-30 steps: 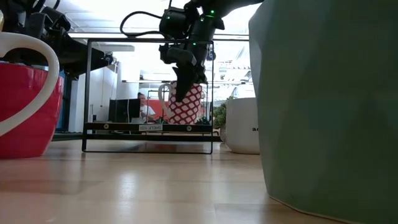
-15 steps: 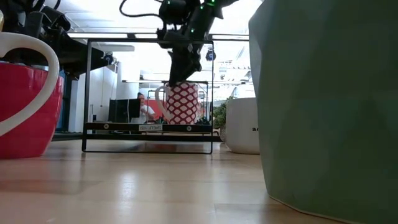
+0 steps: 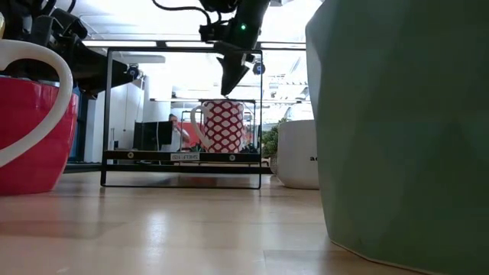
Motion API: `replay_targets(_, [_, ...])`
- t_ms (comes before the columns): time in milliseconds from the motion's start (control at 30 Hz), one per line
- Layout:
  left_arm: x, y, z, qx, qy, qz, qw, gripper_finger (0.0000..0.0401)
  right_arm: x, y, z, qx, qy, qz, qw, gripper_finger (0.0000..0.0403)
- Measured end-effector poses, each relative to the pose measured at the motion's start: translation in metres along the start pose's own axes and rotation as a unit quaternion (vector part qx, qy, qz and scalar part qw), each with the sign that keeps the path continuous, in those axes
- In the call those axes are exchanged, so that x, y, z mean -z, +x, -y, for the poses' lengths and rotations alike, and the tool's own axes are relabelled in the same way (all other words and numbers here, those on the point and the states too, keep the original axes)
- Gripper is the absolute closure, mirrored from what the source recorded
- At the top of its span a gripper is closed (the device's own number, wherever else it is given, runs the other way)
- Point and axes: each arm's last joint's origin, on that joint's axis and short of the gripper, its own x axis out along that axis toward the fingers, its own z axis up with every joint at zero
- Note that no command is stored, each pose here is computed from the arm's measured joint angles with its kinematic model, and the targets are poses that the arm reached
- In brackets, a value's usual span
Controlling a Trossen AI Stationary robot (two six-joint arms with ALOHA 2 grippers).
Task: Place coffee mugs
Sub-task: Put the red patterned mug on the shelf
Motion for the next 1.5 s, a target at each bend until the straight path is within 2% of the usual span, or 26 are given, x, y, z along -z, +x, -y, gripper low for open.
replay_targets(233, [0.0,0.0,0.001,0.009,-0.002,-0.001,1.0,0.0217,0.004,0.009,0.03,-0.002,0.028,0.002,1.0,0.0304])
replay_targets(433, [0.0,0.0,0.001,0.013,-0.001,-0.002,1.0,0.0217,0.011,0.019,0.059,-0.089,0.056,0.024,0.994,0.0304])
replay_targets(567, [0.0,0.0,0.001,0.013,-0.001,-0.002,1.0,0.0217,0.017,0.021,0.068,-0.118,0.058,0.016,0.991,0.0304])
replay_targets(1000, [0.0,0.0,0.001,0.013,-0.001,-0.002,1.0,0.0217,0.017,0.033,0.058,-0.13,0.033,0.004,0.991,0.0304])
replay_targets(1500, [0.004,0.003,0.001,0.011,0.001,-0.027,1.0,0.0217,0.017,0.077,0.042,-0.144,0.013,-0.022,0.989,0.0304])
